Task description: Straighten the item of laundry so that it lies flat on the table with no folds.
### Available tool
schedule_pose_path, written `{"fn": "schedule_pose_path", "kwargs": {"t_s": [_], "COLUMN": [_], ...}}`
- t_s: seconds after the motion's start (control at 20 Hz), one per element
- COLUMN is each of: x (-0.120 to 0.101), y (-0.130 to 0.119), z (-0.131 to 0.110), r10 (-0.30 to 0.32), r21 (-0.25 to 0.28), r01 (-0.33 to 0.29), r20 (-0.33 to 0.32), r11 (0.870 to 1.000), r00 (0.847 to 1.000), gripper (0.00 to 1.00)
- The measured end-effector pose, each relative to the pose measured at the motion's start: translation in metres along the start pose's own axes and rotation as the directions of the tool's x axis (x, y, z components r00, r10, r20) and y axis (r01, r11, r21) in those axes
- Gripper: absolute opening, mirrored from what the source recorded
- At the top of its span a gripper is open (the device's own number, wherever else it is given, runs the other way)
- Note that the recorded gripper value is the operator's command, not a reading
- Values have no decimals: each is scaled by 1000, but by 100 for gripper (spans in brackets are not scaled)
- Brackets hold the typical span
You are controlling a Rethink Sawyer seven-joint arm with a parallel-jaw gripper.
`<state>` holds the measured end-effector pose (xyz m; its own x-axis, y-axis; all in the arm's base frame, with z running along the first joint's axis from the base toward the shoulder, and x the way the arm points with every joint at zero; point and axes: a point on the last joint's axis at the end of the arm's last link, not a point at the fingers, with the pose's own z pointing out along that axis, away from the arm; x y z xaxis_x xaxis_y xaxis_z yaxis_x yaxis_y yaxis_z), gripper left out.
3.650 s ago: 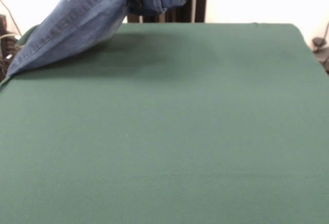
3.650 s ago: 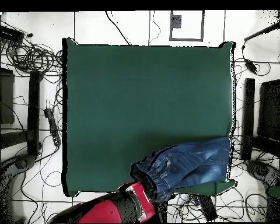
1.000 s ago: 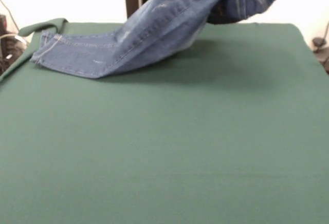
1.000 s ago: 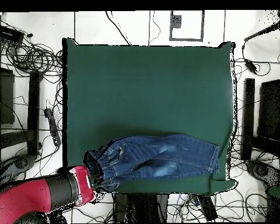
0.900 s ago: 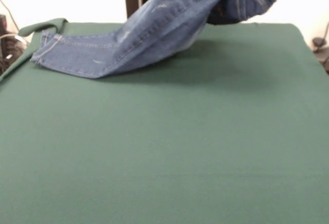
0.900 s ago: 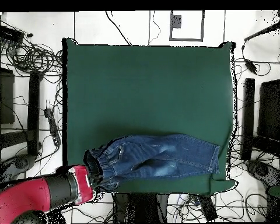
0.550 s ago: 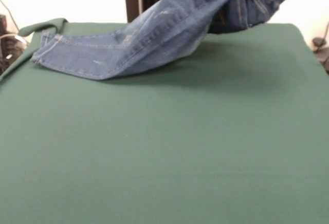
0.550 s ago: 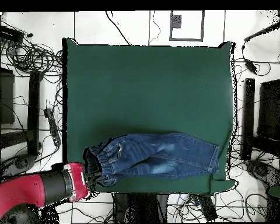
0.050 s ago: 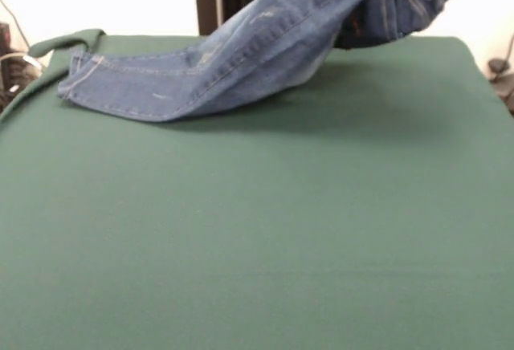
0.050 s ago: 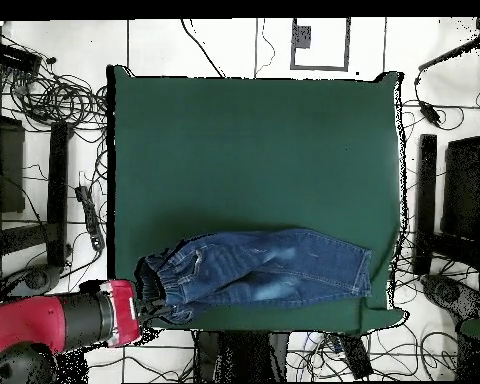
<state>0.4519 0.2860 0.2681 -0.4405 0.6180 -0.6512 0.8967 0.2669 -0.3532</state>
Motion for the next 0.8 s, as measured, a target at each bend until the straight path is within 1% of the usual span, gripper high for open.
{"fn": "schedule_pose_path", "kwargs": {"t_s": [0.25, 0.45, 0.65, 0.8], "x": [-8, -18, -24, -25], "y": [0, -2, -4, -4], "z": [-21, -35, -42, -44], "r10": [9, 16, 22, 23], "r21": [-2, -28, -46, -50], "r01": [-9, -18, -26, -28], "r20": [-49, -71, -84, -88], "r11": [1000, 999, 999, 998], "r00": [999, 997, 996, 996], "gripper": [0, 0, 0, 0]}}
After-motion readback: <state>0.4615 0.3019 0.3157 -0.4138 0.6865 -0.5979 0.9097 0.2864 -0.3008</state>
